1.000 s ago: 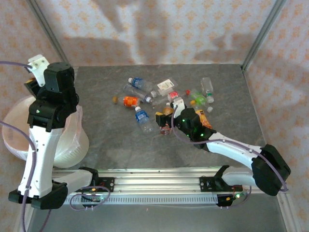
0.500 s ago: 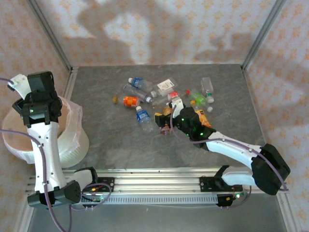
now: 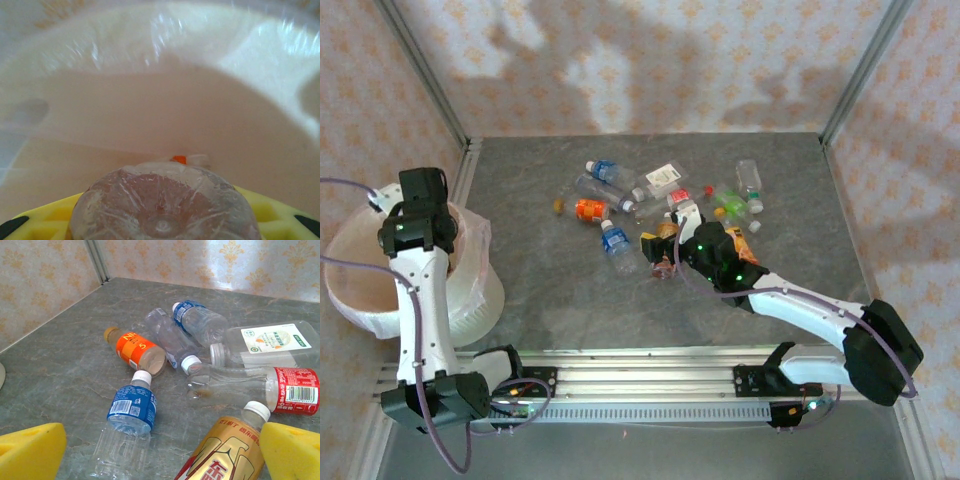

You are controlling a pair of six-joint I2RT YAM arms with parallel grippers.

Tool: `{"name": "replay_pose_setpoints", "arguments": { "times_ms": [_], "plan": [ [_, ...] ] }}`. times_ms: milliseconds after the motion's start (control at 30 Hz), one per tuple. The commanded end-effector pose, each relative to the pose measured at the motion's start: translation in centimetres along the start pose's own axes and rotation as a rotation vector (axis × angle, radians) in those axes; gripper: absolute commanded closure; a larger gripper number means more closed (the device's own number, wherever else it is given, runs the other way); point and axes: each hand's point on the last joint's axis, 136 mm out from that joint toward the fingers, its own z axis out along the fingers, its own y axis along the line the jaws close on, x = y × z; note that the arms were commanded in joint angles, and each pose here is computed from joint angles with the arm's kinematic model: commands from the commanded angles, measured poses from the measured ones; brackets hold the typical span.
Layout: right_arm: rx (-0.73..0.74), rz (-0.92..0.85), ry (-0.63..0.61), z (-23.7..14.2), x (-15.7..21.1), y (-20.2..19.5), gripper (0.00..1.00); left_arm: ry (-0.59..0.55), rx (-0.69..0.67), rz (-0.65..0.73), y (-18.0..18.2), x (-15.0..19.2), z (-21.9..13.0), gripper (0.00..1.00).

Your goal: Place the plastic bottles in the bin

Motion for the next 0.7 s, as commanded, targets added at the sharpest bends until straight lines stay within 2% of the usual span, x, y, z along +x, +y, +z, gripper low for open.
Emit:
{"name": "replay_pose_setpoints", "arguments": {
  "times_ms": [0,167,300,500,633,667],
  "plan": [
    [-0.01,-0.014,0.009,-0.4,0.4,0.3,0.01,0.053,0.032,-0.041,-0.5,1.8,0.6,0.55],
    [-0.005,-0.012,0.013,-0.4,0.5,0.2,0.01,0.109,0.001,-0.053,-0.8,3.4,1.8,0.53],
    [-0.008,-0.013,0.015,-0.3,0.6,0.2,0.01,0.114,0.023,-0.067,-1.2,3.6,1.9,0.47],
    [-0.006,-0.024,0.016,-0.4,0.7,0.1,0.01,0.101,0.037,-0.08,-1.1,2.3,0.9,0.13],
    [-0.002,-0.028,0.015,-0.4,1.0,0.0,0.01,0.106,0.051,-0.072,-1.2,1.5,0.2,0.06],
    [-0.006,-0.03,0.017,-0.4,1.0,0.1,0.01,0.109,0.057,-0.071,-1.2,1.5,0.1,0.02]
  ]
}}
